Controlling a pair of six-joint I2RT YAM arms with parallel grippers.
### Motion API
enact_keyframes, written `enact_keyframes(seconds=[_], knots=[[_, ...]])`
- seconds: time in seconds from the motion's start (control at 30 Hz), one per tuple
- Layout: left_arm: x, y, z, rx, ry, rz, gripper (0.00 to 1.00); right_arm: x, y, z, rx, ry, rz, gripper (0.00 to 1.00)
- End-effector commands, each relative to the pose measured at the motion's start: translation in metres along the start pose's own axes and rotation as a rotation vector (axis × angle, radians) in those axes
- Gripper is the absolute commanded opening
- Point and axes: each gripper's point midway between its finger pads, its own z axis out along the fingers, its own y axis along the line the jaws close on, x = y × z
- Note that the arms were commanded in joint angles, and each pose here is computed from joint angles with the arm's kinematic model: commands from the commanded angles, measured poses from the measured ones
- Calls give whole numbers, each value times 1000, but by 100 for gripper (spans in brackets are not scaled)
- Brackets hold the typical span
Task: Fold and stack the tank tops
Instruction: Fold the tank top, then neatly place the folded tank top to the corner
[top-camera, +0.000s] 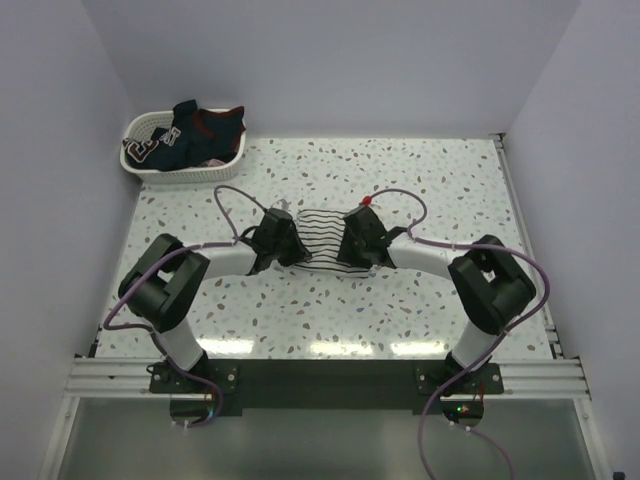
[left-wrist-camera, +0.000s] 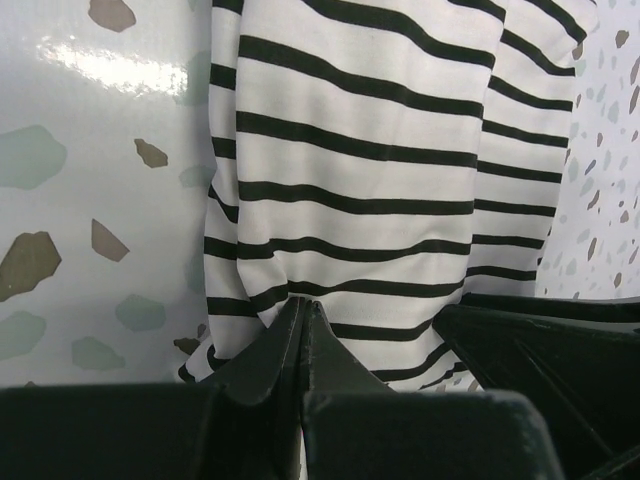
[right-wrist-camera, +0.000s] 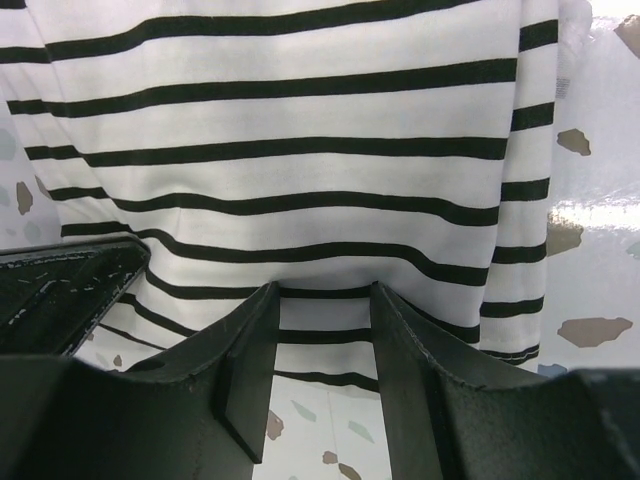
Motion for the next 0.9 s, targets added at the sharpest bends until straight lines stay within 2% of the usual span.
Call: enact_keyframes(seconds=[0.0,0.3,0.5,0.7,0.87], knots=[[27,23,0,-80,51,11,0,16,-26,1,89,32,4,46],[32,14,-7,-60,59,31,1,-8,-36,-12,119,-7,5,48],[39,10,-9,-43,76,43,2,-24,-26,-28,106,-40,-35,50],[34,-9,-24,12,57,58,9,-34,-1,-46,94,-96,-122,53],[9,-30,-53,31,-7,82,18,-38,29,-31,114,-87,-199,56]])
